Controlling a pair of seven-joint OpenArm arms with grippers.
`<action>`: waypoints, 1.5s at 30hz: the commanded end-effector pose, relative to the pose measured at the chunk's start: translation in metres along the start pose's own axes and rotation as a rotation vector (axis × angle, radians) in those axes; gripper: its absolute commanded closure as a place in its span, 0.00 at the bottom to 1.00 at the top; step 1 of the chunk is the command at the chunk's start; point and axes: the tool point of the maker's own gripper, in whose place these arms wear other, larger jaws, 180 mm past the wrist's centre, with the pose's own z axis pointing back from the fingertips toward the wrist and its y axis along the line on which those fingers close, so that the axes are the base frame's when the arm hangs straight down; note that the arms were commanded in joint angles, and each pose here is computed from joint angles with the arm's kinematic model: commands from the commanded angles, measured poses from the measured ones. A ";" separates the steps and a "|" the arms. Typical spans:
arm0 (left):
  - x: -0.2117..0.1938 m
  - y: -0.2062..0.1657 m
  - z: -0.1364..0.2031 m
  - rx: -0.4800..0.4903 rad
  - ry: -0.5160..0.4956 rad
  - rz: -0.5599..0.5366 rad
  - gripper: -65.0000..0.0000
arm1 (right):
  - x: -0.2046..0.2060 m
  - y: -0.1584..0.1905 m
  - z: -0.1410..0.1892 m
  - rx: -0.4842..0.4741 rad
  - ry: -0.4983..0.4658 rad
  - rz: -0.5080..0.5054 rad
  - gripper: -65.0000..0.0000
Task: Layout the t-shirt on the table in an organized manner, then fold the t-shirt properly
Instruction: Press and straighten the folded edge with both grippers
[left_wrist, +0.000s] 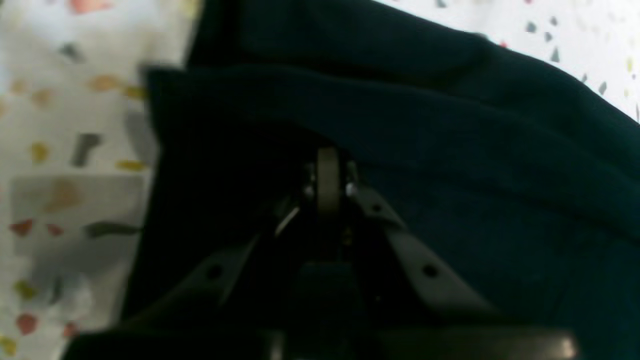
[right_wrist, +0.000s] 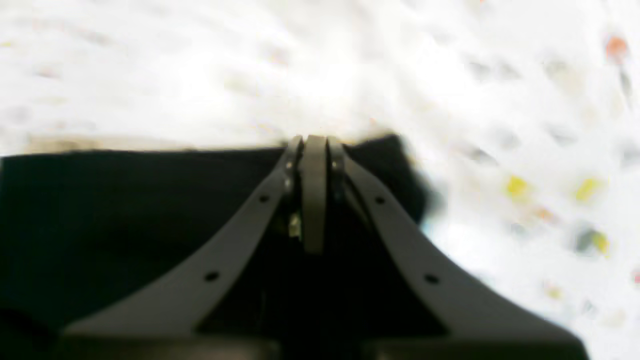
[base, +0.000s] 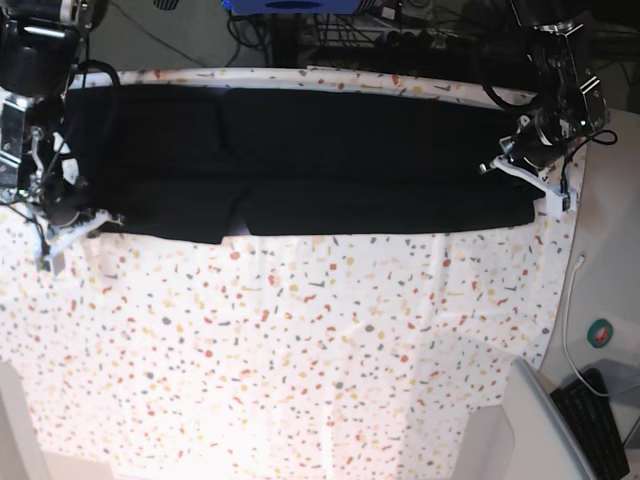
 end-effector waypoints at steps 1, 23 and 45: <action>0.013 0.004 0.003 0.004 -0.037 -0.007 1.00 | 0.015 -0.005 0.001 -0.003 -0.045 -0.004 1.00; 0.088 0.037 0.078 0.010 -0.268 -0.175 0.52 | 0.052 0.023 0.066 0.009 -0.283 0.159 1.00; 0.030 0.023 -0.003 -0.193 -0.117 -0.030 0.01 | 0.040 0.021 0.060 0.010 -0.250 0.151 1.00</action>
